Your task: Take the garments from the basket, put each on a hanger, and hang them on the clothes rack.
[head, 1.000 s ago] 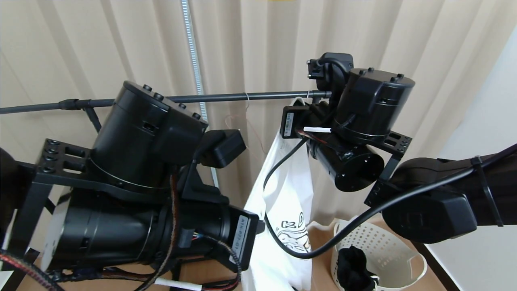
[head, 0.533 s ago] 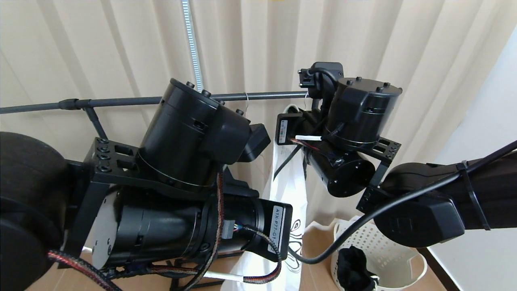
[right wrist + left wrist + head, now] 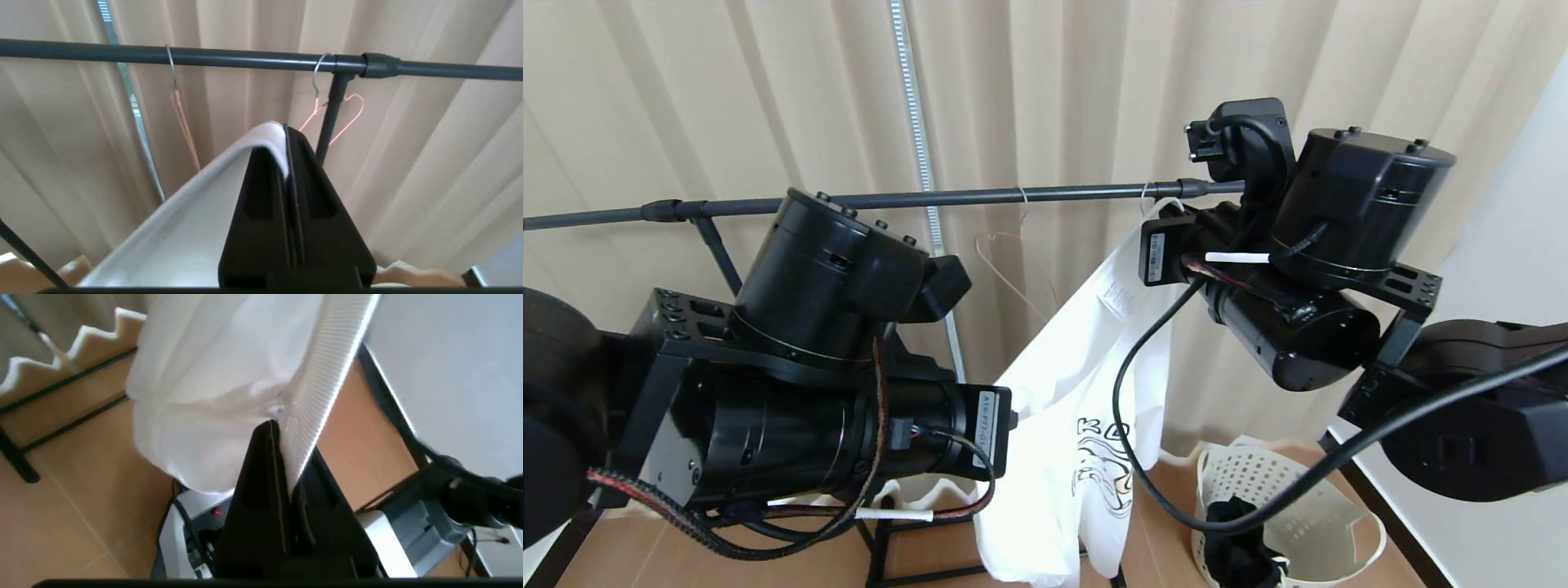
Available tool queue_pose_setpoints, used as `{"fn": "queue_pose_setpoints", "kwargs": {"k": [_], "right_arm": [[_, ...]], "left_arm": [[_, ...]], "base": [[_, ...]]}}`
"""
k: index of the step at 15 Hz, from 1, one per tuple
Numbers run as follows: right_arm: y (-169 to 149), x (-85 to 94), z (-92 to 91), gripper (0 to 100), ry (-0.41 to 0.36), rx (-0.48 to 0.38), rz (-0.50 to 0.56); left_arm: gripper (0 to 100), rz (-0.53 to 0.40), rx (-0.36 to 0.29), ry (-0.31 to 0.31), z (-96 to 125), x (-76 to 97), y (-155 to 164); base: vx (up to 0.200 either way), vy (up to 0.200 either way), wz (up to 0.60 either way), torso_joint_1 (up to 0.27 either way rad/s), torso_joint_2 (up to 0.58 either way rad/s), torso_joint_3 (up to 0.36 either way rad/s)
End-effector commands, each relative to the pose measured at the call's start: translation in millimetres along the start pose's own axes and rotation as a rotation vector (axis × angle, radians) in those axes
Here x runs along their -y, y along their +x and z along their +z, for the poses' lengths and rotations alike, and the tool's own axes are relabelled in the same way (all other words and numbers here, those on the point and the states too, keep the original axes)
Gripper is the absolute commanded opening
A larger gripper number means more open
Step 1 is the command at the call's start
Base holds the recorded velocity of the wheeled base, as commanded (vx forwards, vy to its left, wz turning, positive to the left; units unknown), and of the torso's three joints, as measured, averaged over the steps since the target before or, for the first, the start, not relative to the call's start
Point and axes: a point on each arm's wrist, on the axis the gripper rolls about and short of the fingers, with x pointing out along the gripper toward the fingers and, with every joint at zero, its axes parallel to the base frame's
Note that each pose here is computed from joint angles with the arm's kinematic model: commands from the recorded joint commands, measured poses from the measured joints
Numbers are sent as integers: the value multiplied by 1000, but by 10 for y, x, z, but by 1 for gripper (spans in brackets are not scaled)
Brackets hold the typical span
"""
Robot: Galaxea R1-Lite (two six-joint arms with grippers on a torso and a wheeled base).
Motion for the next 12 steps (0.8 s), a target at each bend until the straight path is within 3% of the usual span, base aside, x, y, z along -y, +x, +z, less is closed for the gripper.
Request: {"fn": "queue_pose_setpoints", "kwargs": {"k": [1, 4, 7, 12], "right_arm": [[-141, 121, 112, 0, -3, 21, 8], [-256, 192, 41, 0, -65, -3, 16], [-365, 255, -19, 0, -152, -25, 23], [-501, 351, -71, 0, -258, -43, 28]], "left_arm": [[0, 39, 7, -19, 2, -101, -7], [0, 47, 82, -48, 135, -167, 93], [0, 48, 159, -1, 283, -205, 105], [0, 86, 212, 52, 373, -242, 20]], "base": [[0, 0, 0, 0, 0, 0], [0, 0, 0, 0, 0, 0], [0, 0, 0, 0, 0, 0], [0, 0, 0, 0, 0, 0]]}}
